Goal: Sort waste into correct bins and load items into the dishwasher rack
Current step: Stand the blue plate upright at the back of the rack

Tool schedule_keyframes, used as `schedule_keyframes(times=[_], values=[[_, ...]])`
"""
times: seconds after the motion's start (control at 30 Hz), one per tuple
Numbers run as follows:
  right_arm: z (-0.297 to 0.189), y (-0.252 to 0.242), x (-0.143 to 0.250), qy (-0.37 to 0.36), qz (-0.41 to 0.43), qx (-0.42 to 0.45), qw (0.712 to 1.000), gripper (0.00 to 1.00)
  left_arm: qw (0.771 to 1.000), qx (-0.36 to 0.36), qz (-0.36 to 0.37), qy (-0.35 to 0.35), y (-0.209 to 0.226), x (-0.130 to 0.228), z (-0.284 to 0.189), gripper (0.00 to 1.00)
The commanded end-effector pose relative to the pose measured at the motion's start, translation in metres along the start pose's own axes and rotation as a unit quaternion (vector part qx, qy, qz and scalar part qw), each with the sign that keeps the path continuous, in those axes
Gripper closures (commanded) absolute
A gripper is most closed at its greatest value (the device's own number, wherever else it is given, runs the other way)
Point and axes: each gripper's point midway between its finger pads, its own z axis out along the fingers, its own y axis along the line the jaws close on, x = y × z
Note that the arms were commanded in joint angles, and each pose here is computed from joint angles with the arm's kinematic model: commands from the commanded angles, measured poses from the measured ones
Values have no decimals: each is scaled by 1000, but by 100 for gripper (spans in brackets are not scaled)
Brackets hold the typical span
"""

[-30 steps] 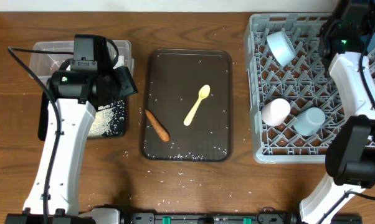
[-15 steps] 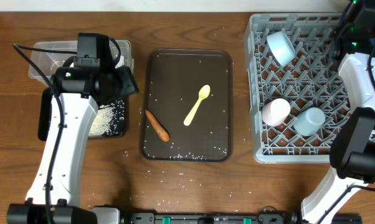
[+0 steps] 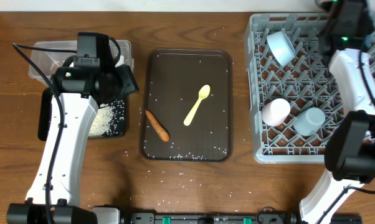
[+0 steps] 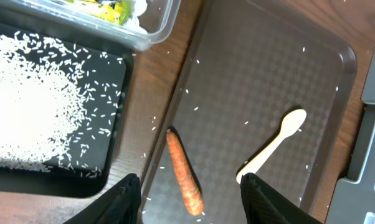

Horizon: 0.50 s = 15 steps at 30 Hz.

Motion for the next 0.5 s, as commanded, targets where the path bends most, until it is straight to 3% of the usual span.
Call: schedule_keyframes(times=[0.0,0.17,0.27,0.47], values=[[6,53,0,0,-30,-57,998,48,1000,-7,-7,3,4,1,3,46],[0,62,-6,-7,2,-71,997,25,1000,-7,-7,3,4,1,3,46],[2,63,-5,-8,31,-79,996,16,1000,-7,-7,3,4,1,3,46],[6,54,1,-5,78,-81,994,15,1000,-7,-7,3,4,1,3,46]])
